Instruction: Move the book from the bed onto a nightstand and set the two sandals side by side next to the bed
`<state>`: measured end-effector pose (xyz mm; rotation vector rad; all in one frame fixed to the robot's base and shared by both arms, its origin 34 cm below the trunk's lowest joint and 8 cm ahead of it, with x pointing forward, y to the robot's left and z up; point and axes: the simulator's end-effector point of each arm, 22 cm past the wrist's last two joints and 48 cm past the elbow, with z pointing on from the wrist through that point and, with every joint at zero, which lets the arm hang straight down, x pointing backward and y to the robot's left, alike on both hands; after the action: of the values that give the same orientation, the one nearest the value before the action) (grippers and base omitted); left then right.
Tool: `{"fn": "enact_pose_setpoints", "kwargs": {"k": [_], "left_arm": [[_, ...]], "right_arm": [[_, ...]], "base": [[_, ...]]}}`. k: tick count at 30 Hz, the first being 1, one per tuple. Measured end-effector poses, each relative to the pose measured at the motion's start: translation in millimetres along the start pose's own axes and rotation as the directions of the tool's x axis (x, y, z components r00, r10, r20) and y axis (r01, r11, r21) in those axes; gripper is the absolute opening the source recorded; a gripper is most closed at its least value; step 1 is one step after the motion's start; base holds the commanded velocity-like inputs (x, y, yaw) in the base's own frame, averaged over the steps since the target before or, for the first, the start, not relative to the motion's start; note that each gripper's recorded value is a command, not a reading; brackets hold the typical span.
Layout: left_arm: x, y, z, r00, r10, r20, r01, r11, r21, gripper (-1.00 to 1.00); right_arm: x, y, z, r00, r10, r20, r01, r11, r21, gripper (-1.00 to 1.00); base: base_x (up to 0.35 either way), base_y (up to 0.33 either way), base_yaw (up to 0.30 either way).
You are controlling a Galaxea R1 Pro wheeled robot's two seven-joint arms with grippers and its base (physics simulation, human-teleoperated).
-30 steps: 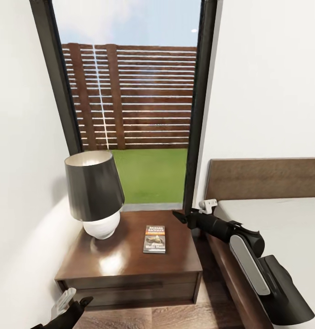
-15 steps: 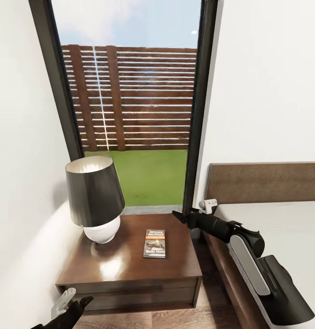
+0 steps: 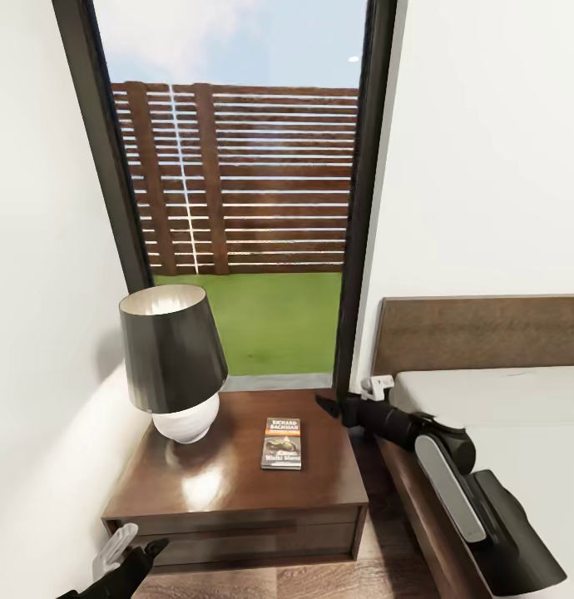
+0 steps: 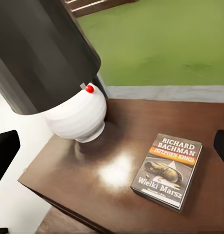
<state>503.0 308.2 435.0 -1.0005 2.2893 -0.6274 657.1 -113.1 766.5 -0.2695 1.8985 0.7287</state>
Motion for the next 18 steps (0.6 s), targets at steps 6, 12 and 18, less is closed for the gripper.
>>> {"fn": "enact_pose_setpoints", "kwargs": {"k": [6,12,18], "left_arm": [[0,0,0.1,1.000,0.003,0.001,-0.003,1.000,0.001,1.00],[0,-1,0.3,1.000,0.004,0.001,-0.004,1.000,0.004,1.00],[1,-2,0.3,1.000,0.006,0.000,-0.006,1.000,0.005,1.00]], "right_arm": [[12,-5,0.8,1.000,0.015,-0.024,-0.015,1.000,0.011,1.00],[24,-8,0.8,0.999,0.028,-0.044,-0.027,0.999,0.017,1.00],[27,-9,0.7,0.998,0.031,-0.048,-0.030,0.999,0.018,1.00]], "base": [[0.000,0.000,0.000],[0.000,0.000,0.000],[0.000,0.000,0.000]]}}
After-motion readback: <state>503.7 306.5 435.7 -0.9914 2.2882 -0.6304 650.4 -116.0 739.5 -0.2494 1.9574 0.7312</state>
